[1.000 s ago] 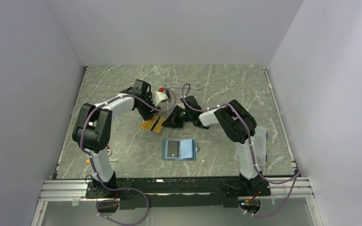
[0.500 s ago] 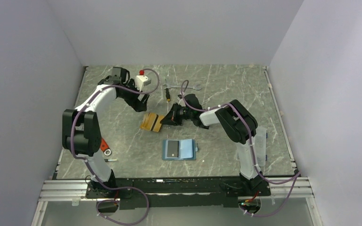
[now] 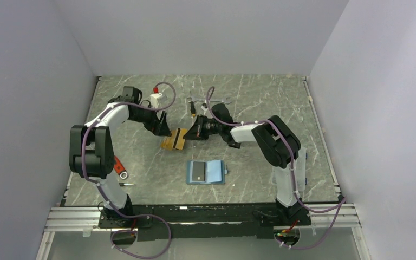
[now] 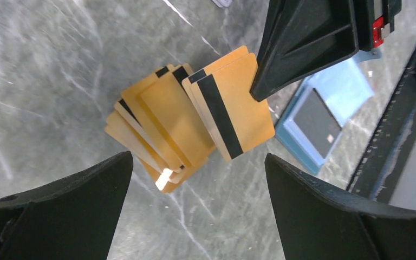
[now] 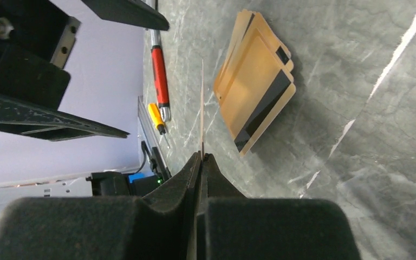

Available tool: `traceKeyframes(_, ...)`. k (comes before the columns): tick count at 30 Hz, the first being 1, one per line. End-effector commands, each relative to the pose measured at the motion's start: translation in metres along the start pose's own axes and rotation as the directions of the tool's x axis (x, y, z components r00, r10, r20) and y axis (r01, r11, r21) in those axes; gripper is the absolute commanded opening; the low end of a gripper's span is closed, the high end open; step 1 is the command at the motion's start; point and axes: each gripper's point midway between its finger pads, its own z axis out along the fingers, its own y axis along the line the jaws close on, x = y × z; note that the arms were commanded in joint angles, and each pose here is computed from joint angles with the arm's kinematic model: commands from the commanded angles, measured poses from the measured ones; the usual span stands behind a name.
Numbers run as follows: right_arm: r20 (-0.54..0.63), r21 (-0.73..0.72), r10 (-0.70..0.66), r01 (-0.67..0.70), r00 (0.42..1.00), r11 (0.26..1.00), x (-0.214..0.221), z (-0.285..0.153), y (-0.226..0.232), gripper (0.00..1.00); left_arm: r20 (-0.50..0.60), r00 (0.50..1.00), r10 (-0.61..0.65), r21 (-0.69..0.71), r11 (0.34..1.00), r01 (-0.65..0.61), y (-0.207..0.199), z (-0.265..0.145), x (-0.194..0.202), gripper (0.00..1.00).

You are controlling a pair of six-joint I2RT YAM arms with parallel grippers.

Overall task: Put the credit cards into the card holder
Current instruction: Pick up the credit card from the center of the board.

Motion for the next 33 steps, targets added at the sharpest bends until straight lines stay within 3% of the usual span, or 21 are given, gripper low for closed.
traceKeyframes(1,0.051,-0.14,-0.165,0.17,0.985,0.975,-0.018,-0.013,0.054,0.0,0.108,0.994,-0.025,0.127,0.992,0.011,-0.025,-0.004,-0.019,0.99)
traceKeyframes(13,0.067,-0.259,-0.214,0.224,0.975,0.939,-0.021,-0.027,0.097,0.0,0.16,0.98,-0.115,0.252,0.965,0.072,-0.048,-0.007,-0.014,0.96)
traceKeyframes(16,0.071,-0.275,-0.218,0.23,0.973,0.934,-0.022,-0.027,0.104,0.0,0.162,0.977,-0.14,0.309,0.947,0.085,-0.057,-0.008,-0.015,0.83)
traceKeyframes(20,0.071,-0.262,-0.229,0.239,0.971,0.935,-0.023,-0.023,0.105,0.0,0.157,0.976,-0.148,0.371,0.925,0.081,-0.067,-0.012,-0.018,0.52)
traceKeyframes(25,0.067,-0.289,-0.226,0.235,0.972,0.928,-0.02,-0.024,0.11,0.0,0.159,0.975,-0.154,0.416,0.906,0.076,-0.075,-0.016,-0.02,0.26)
traceKeyframes(33,0.052,-0.371,-0.193,0.198,0.98,0.907,-0.013,-0.03,0.119,0.16,0.172,0.97,-0.175,0.522,0.851,0.061,-0.09,-0.026,-0.029,0.07)
